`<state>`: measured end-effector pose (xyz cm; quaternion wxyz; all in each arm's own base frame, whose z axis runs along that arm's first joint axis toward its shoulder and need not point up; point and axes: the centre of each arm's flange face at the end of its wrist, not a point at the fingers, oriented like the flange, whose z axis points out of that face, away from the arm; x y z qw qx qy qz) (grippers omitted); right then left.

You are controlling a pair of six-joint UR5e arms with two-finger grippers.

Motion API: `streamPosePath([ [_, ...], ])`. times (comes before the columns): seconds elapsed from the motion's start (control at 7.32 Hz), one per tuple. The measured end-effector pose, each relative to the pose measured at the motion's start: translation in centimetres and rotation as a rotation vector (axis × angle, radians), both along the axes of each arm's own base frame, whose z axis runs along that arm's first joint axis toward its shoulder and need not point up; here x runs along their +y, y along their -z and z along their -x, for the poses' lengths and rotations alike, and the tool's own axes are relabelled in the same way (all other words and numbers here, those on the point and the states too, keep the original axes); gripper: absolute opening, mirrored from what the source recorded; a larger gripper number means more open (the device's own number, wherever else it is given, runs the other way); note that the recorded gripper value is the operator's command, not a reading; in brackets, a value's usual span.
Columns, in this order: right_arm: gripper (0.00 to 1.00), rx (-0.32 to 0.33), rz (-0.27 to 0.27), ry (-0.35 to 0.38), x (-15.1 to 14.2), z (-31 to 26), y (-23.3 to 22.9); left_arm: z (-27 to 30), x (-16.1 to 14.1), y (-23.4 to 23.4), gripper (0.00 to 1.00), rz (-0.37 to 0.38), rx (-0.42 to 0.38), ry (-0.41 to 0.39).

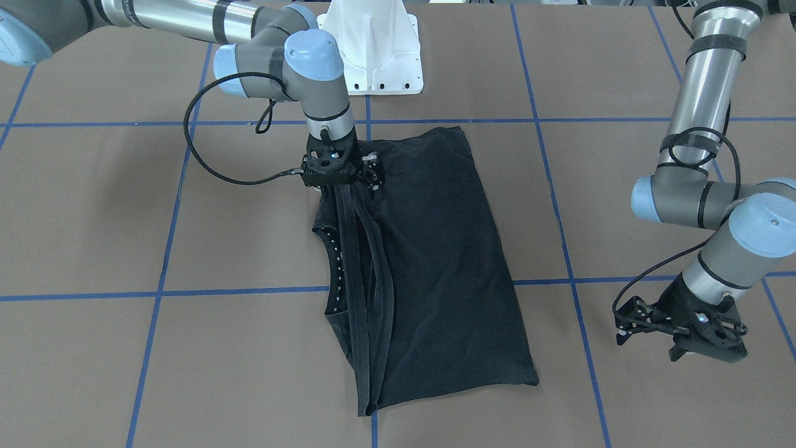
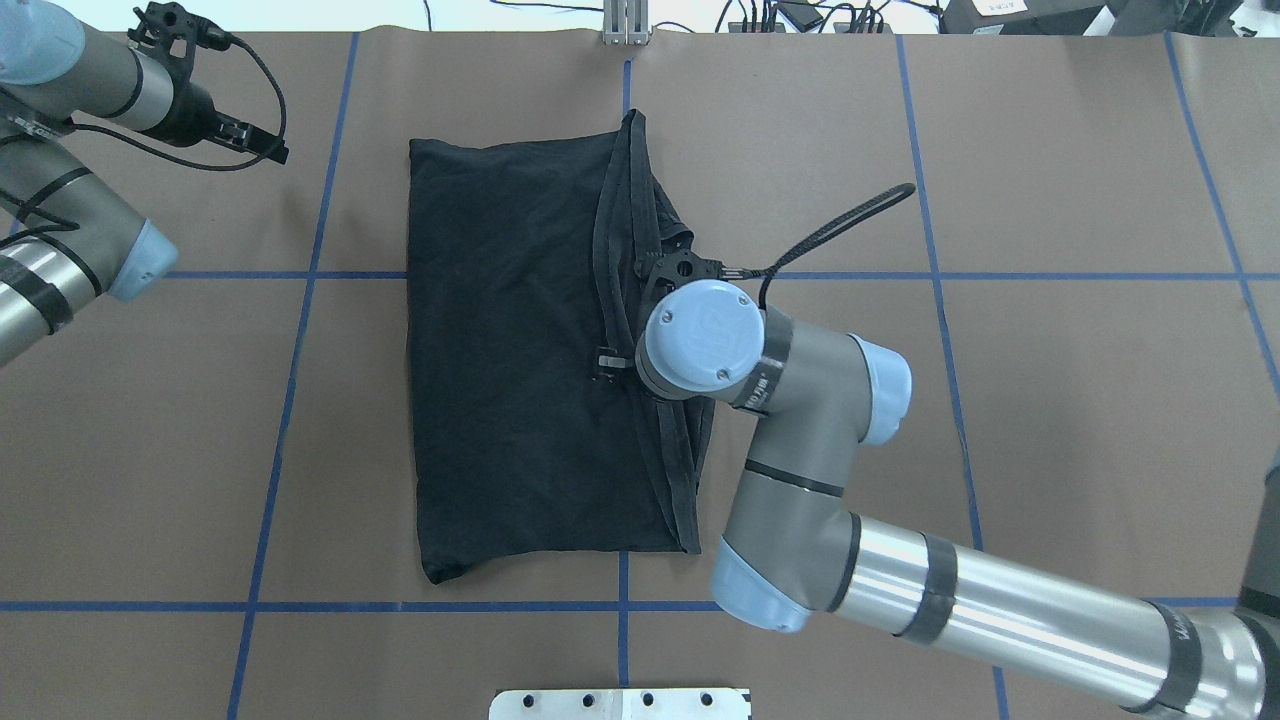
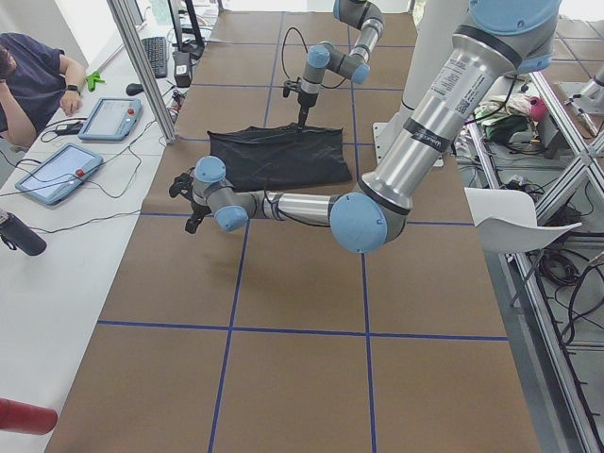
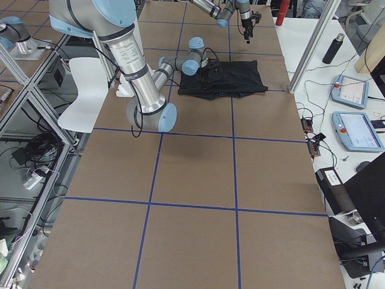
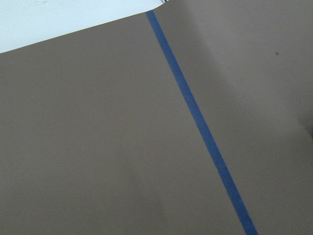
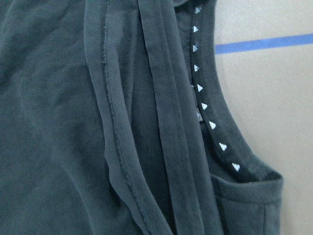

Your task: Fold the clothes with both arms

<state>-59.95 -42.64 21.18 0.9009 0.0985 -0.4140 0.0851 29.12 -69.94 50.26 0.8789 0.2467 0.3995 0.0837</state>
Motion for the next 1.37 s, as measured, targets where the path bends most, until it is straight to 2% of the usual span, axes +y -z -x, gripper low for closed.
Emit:
streamPosePath([
  [0.14,1.00,0.048,-0.004,-0.001,-2.4,0.9,0.8,0.0,0.1,-0.1,1.00,0.000,0.000,-0.001],
  [0.41,1.00,0.181,-0.002,0.027,-5.4,1.7,2.9,0.0,0.2,0.0,1.00,0.002,0.003,0.001],
  [0.82,1.00,0.349,0.050,0.065,-9.0,7.7,6.5,0.0,0.2,0.0,1.00,0.003,0.003,0.002],
  [1.09,1.00,0.450,0.034,0.140,-9.5,9.1,6.0,0.0,0.2,-0.1,1.00,0.004,0.003,0.001],
  [1.37,1.00,0.558,-0.009,0.210,-8.3,9.7,5.1,-0.1,0.2,-0.1,1.00,0.004,0.003,0.001],
])
